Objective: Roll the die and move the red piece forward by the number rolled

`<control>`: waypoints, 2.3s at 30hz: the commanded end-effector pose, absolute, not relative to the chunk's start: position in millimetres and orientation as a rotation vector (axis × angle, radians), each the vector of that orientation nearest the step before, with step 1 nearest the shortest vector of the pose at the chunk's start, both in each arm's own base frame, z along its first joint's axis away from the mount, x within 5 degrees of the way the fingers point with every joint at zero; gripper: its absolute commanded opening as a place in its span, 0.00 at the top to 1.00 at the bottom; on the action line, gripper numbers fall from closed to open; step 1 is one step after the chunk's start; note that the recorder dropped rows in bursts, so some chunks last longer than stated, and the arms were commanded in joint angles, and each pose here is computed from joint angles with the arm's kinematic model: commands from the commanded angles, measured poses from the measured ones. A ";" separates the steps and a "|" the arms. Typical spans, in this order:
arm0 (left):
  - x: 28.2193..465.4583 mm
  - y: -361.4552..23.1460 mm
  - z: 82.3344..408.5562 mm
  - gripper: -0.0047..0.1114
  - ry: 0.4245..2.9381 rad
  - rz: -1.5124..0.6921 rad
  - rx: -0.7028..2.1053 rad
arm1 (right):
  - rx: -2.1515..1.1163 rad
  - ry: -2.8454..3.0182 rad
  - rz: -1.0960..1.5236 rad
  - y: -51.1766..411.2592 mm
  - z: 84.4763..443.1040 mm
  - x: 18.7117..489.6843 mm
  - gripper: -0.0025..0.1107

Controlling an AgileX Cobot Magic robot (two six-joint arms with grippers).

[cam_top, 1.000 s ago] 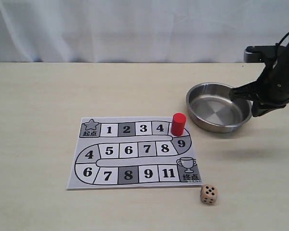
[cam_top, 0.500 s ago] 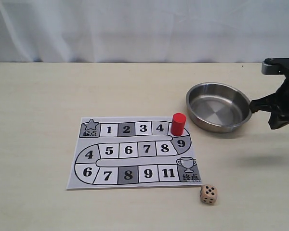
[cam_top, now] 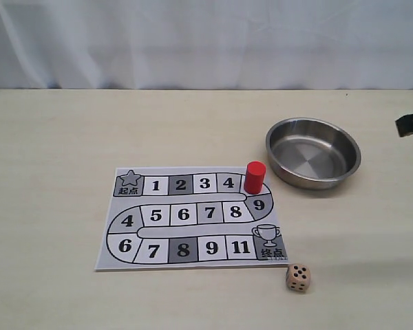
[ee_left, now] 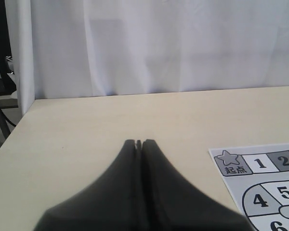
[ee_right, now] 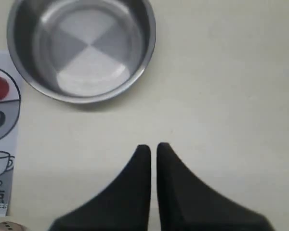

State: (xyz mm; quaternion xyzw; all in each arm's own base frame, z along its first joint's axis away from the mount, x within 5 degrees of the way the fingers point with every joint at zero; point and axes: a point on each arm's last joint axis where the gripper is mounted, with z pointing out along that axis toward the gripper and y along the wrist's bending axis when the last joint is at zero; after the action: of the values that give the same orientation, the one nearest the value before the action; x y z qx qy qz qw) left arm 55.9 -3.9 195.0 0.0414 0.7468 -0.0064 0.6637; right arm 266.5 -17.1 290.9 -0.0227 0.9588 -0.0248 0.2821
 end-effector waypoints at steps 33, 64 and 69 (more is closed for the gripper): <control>55.8 -3.9 195.4 0.96 1.677 -0.013 0.095 | -0.088 1.433 -0.085 10.6 385.6 -55.7 0.94; 55.8 -3.9 195.4 0.96 1.677 -0.013 0.095 | -0.100 1.406 -0.055 2.1 267.9 41.8 0.94; 55.8 -3.9 195.4 0.96 1.677 -0.013 0.095 | -0.131 1.410 -0.107 1.5 241.9 50.3 0.94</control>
State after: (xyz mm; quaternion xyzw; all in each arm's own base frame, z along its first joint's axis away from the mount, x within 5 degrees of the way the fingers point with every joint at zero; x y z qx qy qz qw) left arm 55.9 -3.9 195.0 0.0414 0.7468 -0.0064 0.6637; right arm 46.9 1.9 254.5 -0.0440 0.6507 -0.0267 0.7576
